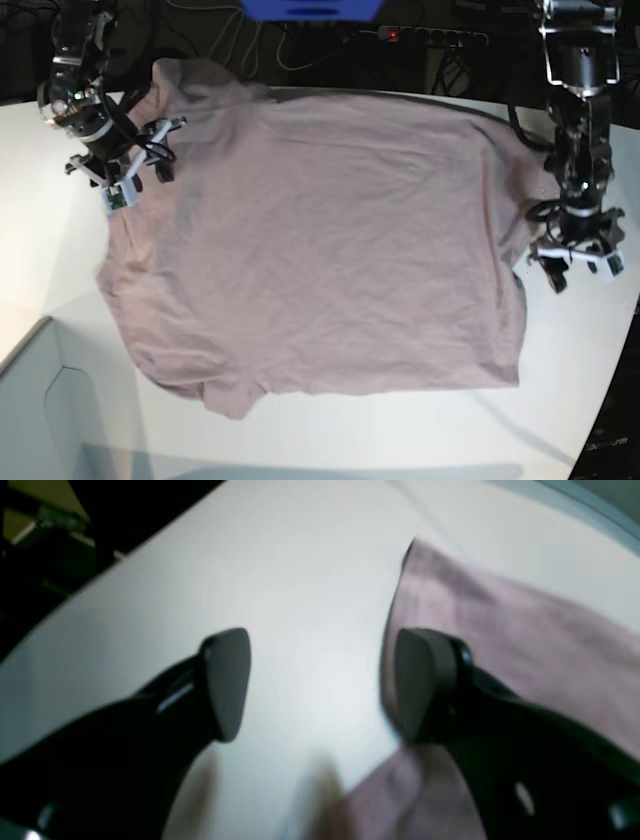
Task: Layout the t-shirt on the table in an organized manner, then fold the t-shirt properly
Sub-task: 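Grasp the shirt shoulder corners with both grippers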
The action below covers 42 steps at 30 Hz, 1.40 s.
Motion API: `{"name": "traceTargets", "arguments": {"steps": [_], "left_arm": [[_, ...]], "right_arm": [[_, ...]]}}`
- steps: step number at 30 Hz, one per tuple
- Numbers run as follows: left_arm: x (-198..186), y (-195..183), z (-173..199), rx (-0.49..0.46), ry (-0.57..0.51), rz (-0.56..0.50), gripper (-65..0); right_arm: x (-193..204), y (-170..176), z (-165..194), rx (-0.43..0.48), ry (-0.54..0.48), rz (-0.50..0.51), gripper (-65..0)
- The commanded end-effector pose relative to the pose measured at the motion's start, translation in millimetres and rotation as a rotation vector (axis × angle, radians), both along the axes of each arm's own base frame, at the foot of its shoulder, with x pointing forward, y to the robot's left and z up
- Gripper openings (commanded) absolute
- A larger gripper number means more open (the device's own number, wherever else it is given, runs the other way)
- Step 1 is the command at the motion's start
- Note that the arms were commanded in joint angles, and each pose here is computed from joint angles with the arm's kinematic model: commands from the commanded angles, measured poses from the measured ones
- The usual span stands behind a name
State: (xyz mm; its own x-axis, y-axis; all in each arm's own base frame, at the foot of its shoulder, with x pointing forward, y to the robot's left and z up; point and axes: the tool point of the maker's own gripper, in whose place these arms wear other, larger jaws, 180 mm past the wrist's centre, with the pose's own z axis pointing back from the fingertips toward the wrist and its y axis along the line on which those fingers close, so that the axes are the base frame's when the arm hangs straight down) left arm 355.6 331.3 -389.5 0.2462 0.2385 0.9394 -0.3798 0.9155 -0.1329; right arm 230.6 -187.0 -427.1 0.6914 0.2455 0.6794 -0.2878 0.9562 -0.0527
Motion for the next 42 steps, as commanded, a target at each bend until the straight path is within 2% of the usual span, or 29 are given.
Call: {"name": "traceTargets", "arguments": {"steps": [1,5,14,21,24,26,30,32,37,42], "left_arm": [[-2,6,19,0.023,-0.062,0.005,-21.4],[-54,10,-7,0.0,0.001,0.058,-21.4],[-137,0,-60,-0.029,0.177,0.079,-21.4],[-155,-3,-78,-0.044,0.233,0.087,-21.5],[-153,-3,-84,-0.056,0.243,0.096,-21.7],[-148,-4,-84,-0.06,0.235,0.096,-25.0],[-148,-12,-87,-0.083,0.231,0.107,-42.4],[-152,-12,-88,-0.084,0.237,0.109,-47.2],[-156,-15,-92,-0.087,0.251,0.104,-49.1],[-162,-13,-94,-0.085,0.26,0.11,-50.9]], "right_arm": [[9,-1,16,-0.003,-0.059,0.011,-33.1],[0,2,21,-0.012,-0.062,0.022,-32.4],[-26,2,17,-0.024,-0.023,0.031,-32.4],[-42,0,7,-0.024,0.023,0.029,-32.4],[-48,-1,-9,-0.007,0.065,0.015,-32.4],[-40,-2,-15,0.004,0.068,0.006,-32.4],[-24,-22,-33,0.009,0.096,-0.041,-32.4],[-15,-36,-41,0.013,0.108,-0.075,-32.4],[8,-70,-54,0.002,0.142,-0.117,-32.6],[42,-82,-57,0.023,0.142,-0.142,-32.6]]}}
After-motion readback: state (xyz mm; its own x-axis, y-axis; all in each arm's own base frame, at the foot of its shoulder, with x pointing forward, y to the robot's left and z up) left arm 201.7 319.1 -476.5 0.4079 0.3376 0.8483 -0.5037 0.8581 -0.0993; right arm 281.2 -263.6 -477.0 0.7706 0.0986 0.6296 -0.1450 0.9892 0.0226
